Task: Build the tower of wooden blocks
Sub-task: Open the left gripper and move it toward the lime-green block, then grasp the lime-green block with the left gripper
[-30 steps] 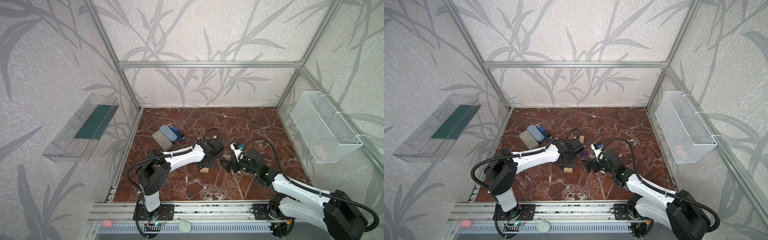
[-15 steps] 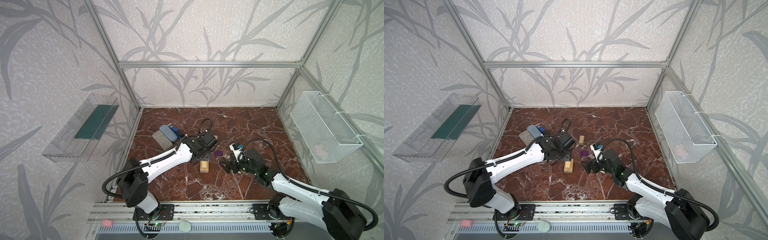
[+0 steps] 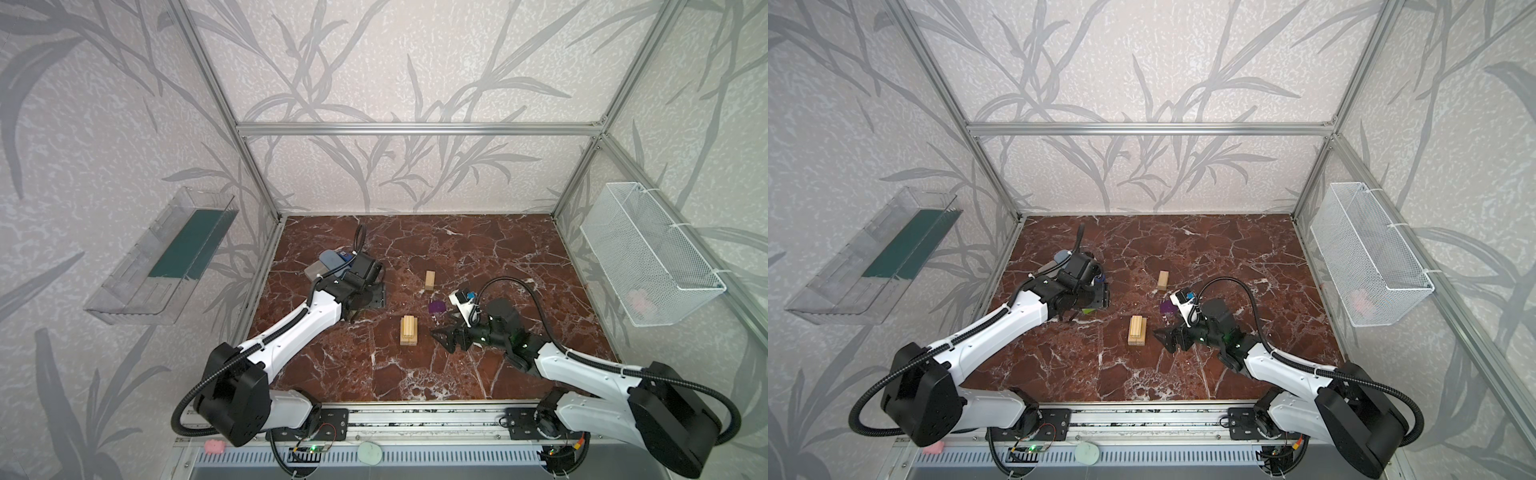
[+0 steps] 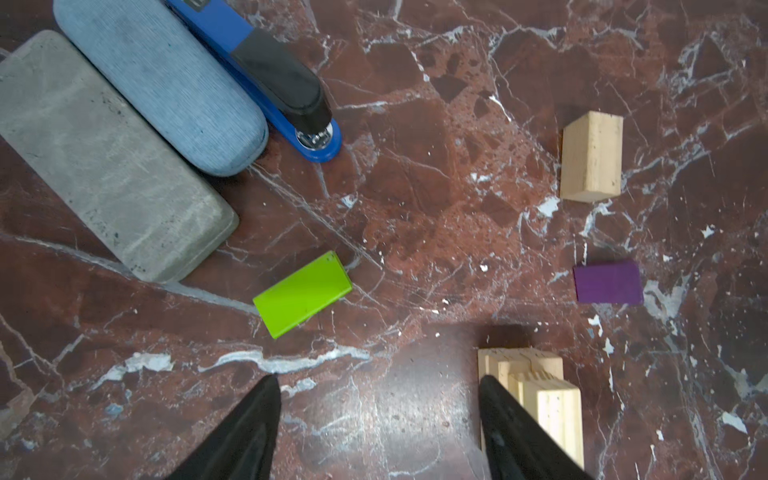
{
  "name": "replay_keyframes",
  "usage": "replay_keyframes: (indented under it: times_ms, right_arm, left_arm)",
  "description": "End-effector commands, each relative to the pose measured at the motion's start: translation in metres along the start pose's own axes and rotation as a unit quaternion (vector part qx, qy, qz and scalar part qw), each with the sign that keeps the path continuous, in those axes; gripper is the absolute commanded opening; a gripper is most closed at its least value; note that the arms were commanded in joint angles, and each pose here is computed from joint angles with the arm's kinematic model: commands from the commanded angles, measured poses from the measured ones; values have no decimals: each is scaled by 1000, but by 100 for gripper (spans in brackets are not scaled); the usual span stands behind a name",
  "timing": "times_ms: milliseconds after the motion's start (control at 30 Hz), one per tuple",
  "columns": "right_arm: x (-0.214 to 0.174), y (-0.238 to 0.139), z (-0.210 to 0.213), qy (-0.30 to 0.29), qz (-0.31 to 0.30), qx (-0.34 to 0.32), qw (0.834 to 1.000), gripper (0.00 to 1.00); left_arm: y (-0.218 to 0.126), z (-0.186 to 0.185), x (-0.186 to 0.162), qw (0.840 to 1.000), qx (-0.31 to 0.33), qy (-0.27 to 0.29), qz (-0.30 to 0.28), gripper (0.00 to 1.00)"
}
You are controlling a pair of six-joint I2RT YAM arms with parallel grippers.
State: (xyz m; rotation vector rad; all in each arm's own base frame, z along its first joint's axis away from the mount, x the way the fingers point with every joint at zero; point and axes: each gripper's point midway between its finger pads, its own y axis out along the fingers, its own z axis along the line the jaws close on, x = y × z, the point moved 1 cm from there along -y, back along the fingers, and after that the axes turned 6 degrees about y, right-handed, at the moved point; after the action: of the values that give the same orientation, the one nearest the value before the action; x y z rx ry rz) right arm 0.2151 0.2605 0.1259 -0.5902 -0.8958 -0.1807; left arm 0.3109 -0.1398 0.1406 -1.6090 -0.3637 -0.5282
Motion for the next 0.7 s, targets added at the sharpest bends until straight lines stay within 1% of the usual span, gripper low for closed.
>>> replay_keyframes:
  times_ms: [0,67,200,267,433,567,667]
  right_arm:
    - [18,4,19,-40,-22,25,999,99]
    - [17,7,23,-51,-20,24,998,99]
    - [14,10,24,-71,-17,5,997,99]
    - [14,10,23,-74,-16,-3,997,99]
    - [14,9,23,-79,-18,-3,997,99]
    - [12,10,24,-79,-14,0,997,99]
    - [13,11,24,-78,-13,0,997,99]
  left_arm:
    - [16,-1,7,999,-21,31,2,77]
    - [28,1,10,999,-24,34,9,81]
    - [48,10,13,999,-21,32,29,83]
    - [56,17,13,999,-9,30,42,83]
    - [78,26,7,996,-1,27,84,84]
    - [87,23,5,995,-12,30,92,87]
    - [89,21,2,994,-18,27,101,87]
